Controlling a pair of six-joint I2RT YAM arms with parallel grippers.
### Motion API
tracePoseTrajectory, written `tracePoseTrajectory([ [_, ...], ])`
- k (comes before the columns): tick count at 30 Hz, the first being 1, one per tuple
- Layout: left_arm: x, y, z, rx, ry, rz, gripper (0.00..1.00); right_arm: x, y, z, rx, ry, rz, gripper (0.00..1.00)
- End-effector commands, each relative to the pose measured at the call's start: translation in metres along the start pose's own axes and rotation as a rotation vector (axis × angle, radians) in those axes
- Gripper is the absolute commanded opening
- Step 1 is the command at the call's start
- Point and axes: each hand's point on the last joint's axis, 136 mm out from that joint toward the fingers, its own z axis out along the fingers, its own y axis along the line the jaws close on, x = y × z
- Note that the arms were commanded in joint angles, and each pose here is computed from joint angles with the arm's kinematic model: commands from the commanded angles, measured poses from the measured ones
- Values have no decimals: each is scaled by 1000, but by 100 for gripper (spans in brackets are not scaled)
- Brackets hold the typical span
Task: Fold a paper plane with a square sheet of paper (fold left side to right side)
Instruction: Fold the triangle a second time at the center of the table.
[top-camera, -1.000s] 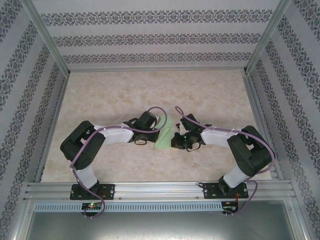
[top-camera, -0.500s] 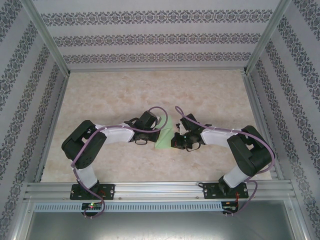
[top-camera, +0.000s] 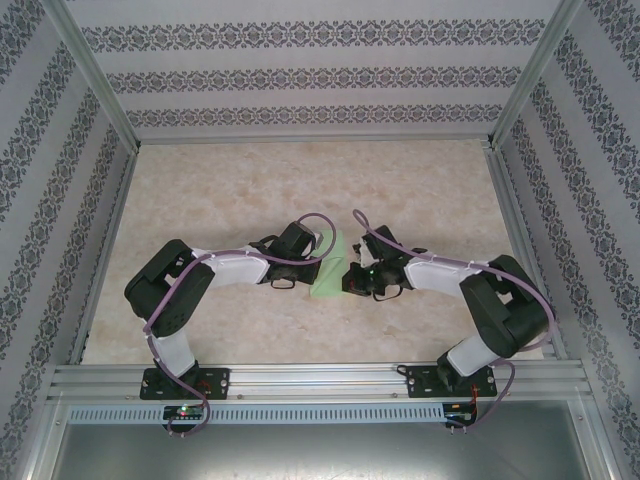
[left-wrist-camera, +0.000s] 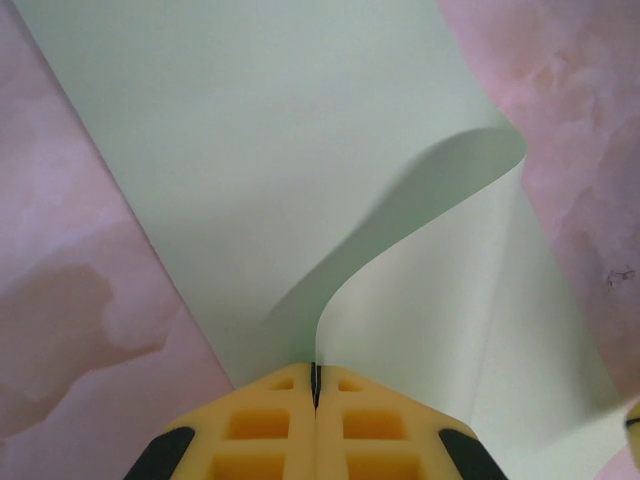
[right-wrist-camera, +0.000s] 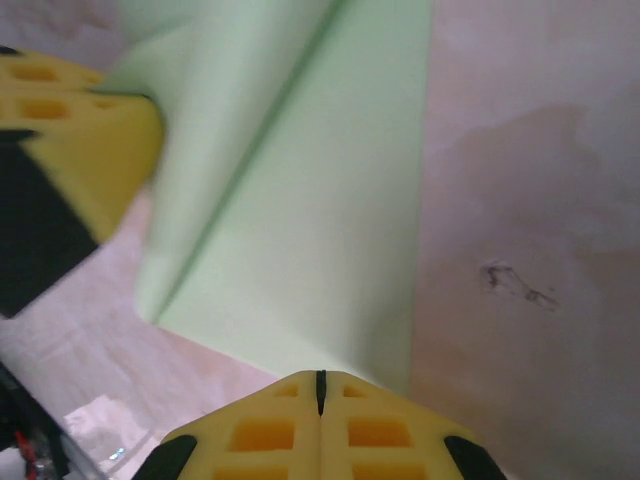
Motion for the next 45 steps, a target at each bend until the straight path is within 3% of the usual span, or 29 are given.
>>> tracePoseTrajectory([
  [1,3,4,5,13,20,4,0,-17,20,-11,-113,-69,10,1],
  [6,6,3,6,17,24,1,0,-45,42,-6,-224,-122,39,0],
  [17,9,5,6,11,28,1,0,-64,51,23,-238,-100,53,0],
  [45,9,6,8,2,37,8,0,-47,3,43,-23,-46,23,0],
])
